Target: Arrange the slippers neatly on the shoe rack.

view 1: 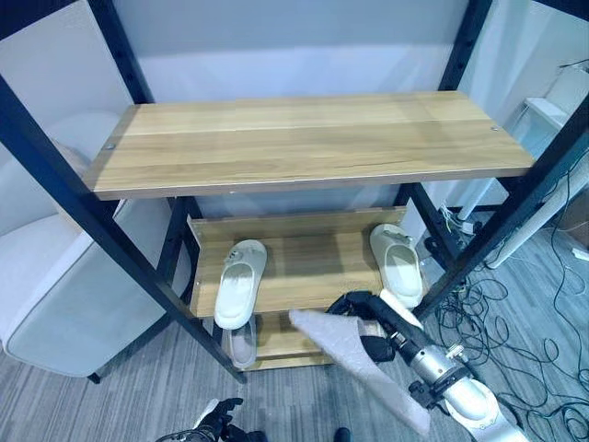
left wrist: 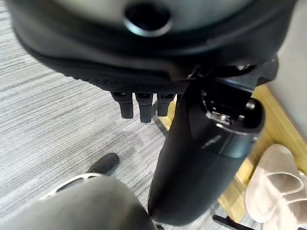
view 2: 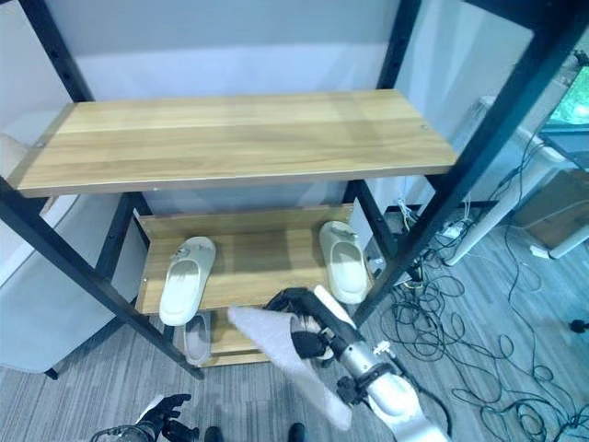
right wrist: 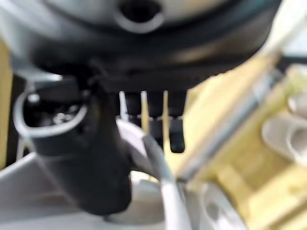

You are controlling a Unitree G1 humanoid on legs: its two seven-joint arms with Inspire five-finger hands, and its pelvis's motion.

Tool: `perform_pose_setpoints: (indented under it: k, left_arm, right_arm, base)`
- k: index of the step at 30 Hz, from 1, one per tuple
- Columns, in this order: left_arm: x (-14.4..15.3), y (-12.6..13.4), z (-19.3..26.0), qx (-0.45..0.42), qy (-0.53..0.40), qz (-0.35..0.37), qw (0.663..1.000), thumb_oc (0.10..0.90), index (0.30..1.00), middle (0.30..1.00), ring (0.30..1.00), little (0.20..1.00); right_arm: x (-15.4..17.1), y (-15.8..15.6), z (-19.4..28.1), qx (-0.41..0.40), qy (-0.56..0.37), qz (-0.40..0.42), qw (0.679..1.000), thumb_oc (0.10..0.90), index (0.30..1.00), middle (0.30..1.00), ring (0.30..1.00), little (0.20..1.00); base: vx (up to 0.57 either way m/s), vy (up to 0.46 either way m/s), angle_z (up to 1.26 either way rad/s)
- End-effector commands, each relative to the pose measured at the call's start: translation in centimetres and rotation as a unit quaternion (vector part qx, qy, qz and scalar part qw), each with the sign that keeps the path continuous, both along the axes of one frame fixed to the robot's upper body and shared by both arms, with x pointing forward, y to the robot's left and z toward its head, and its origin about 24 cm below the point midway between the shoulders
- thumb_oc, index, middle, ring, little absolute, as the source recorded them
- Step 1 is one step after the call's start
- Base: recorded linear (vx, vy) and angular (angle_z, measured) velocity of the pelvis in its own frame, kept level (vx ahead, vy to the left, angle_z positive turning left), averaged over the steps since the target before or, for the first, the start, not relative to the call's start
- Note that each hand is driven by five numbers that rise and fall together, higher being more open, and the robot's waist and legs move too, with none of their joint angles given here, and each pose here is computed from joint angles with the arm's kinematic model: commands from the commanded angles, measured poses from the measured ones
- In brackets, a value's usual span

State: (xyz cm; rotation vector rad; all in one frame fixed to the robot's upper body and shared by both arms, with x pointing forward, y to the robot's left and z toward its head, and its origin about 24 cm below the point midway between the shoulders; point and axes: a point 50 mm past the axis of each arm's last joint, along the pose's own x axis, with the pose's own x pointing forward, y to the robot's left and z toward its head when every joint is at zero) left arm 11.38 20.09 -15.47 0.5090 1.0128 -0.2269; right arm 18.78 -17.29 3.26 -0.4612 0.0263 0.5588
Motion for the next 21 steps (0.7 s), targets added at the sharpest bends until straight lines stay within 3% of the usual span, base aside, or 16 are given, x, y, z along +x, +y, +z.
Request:
perform_pose_setpoints:
  k: [1,7,13,21]
  left_arm:
    - [2.4,-1.7,0.5,-0.019,-0.032,-0.023,0.999,0.8,0.9,0.9,0.9,0.9]
    - [6.6,-1.9,2.5,-0.03,-0.114,0.008,0.993,0.8,0.9,0.9,0.9,0.9]
    - [8.5,-1.9,4.1,-0.05,-0.172,0.023,0.984,0.8,0.9,0.9,0.9,0.9]
    - [14.1,-2.8,10.9,-0.108,-0.348,0.03,0.931,0.8,0.9,0.9,0.9,0.9]
  right_arm:
    - [2.6,1.3,4.6,0.048,-0.121,0.035,0.991,0.4,0.3,0.3,0.3,0.3]
    - [5.3,1.9,5.9,0.02,-0.18,0.02,0.983,0.4,0.3,0.3,0.3,0.3]
    - [6.6,0.9,7.4,-0.008,-0.245,-0.034,0.969,0.4,0.3,0.3,0.3,0.3]
    - [8.6,-0.2,14.5,-0.042,-0.443,-0.113,0.888,0.4,0.3,0.3,0.3,0.3]
  base:
    - [-0.31,-0.011,0.03]
    - [-0.35,-0.062,0.04]
    - [-0.11,-0.043,0.27]
    - [-0.07,-0.037,0.19]
